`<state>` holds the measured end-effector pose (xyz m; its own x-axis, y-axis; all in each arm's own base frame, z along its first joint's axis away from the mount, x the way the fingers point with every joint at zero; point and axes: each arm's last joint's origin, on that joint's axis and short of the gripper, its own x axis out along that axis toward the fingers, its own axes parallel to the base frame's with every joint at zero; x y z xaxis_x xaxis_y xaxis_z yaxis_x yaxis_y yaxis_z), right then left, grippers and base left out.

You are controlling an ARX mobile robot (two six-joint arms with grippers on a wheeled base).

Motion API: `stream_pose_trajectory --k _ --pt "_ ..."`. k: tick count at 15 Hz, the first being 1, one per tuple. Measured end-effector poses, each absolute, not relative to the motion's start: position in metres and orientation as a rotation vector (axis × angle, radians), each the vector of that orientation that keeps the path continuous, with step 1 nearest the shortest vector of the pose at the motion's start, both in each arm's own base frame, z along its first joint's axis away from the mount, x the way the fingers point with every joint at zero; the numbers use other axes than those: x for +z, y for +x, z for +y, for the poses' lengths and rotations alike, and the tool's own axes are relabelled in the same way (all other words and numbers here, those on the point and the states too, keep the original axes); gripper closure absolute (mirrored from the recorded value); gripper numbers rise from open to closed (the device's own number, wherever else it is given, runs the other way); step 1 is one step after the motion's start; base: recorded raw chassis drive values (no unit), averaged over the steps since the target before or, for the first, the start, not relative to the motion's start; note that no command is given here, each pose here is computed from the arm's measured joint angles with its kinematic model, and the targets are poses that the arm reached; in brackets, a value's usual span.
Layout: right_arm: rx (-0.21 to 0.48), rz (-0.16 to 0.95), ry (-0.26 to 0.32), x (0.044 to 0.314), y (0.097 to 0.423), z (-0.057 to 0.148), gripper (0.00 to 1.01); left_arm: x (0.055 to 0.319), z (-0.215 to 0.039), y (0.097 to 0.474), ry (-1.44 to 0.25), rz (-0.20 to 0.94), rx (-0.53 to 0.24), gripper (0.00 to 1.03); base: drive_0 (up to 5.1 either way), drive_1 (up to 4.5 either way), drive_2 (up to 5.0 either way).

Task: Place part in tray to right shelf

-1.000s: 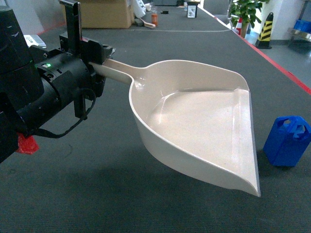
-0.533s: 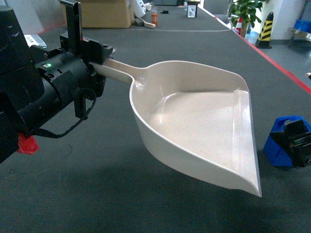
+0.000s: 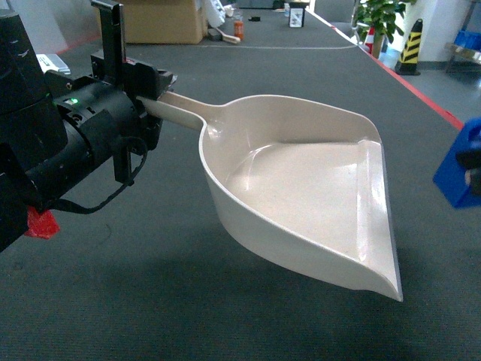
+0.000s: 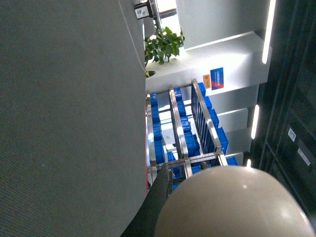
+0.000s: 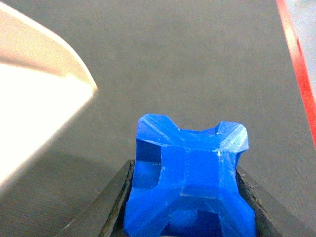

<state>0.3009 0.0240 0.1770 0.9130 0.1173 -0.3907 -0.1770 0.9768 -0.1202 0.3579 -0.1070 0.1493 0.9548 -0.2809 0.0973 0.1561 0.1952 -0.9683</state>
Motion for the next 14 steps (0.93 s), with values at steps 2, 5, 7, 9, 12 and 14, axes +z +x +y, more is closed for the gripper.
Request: stream_pose_trajectory --k 2,5,7,9,12,14 --pt "0.344 0.163 -0.040 0.235 0.275 0.061 0.54 0.149 -0.107 0.358 -1.340 0.111 -0.309 0.90 0.0 0.00 0.0" --pt "0.553 0.233 0.178 0.224 0.265 0.131 0.54 0.149 -0.107 0.358 -1.340 0.111 -0.310 0.90 0.0 0.00 0.0" --pt "0.539 0.395 0.281 0.193 0.273 0.151 0.38 0.149 -0.107 0.358 -1.337 0.111 -0.309 0.90 0.0 0.00 0.0" --pt "0.490 0.382 0.330 0.191 0.274 0.148 0.18 0.149 -0.107 0.358 -1.337 0.110 -0.307 0.90 0.0 0.00 0.0" --pt "0.451 0.190 0.322 0.227 0.246 0.107 0.04 0.149 -0.107 0.358 -1.338 0.112 -0.310 0.91 0.0 0.00 0.0" --pt "0.344 0.167 0.247 0.224 0.221 0.066 0.03 0.149 -0.107 0.358 -1.338 0.110 -0.308 0.91 0.0 0.00 0.0"
